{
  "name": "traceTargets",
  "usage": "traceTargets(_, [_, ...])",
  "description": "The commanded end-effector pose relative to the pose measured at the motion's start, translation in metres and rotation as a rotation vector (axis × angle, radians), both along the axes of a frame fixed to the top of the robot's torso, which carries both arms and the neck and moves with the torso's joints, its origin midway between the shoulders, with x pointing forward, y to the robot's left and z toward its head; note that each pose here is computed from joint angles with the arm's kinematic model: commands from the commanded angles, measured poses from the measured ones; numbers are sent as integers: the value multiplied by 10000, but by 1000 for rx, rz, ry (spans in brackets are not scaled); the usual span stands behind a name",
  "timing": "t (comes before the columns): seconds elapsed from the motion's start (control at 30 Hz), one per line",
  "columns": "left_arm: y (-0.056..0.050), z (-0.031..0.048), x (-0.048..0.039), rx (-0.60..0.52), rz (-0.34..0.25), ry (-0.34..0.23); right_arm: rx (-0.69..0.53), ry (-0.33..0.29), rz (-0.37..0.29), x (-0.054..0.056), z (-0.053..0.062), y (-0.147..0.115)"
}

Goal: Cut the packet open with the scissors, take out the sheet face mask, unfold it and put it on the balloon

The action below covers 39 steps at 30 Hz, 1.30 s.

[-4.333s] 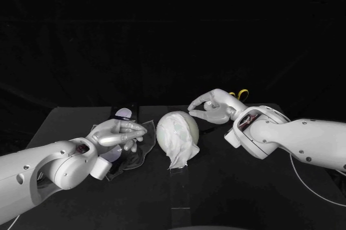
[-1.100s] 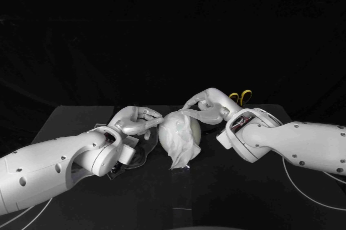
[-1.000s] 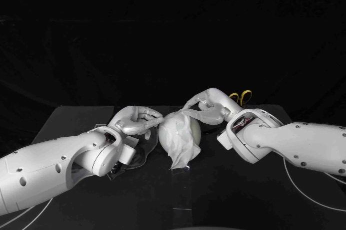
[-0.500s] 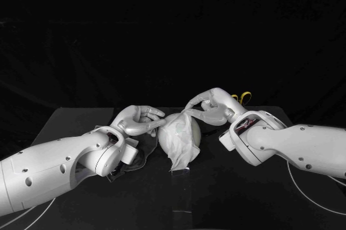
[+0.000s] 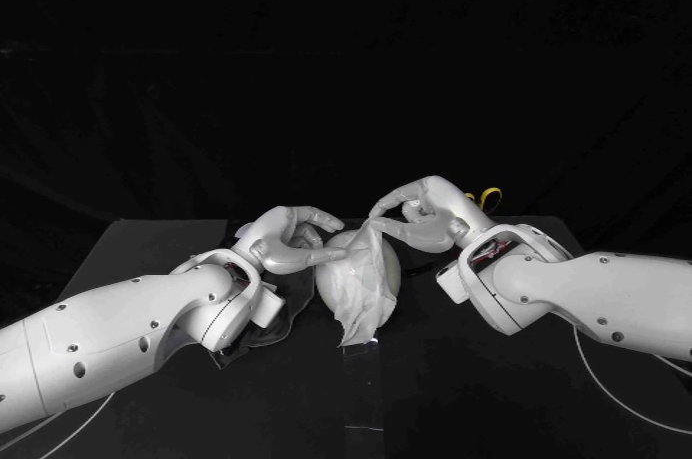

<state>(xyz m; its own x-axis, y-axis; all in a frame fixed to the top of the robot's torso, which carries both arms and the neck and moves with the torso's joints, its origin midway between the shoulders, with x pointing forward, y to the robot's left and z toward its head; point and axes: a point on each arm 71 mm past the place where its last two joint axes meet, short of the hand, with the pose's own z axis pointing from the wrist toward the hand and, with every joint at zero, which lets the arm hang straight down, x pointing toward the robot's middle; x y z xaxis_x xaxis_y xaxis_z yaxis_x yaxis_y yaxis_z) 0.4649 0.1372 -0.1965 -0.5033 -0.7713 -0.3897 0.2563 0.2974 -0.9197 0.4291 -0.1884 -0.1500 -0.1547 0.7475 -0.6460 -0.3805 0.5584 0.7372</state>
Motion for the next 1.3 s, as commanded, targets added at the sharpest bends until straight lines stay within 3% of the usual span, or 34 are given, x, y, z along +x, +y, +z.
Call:
traceTargets(0.03, [-122, 45, -67, 47, -116, -82, 7, -25, 8, -4, 27, 9])
traceTargets(0.3, [-193, 72, -107, 73, -154, -107, 7, -28, 10, -2, 35, 9])
traceTargets(0.67, [-169, 47, -5, 116, -75, -99, 21, -39, 26, -71, 73, 28])
traceTargets(1.3, [-146, -8, 31, 250, -26, -90, 30, -54, 21, -100, 117, -4])
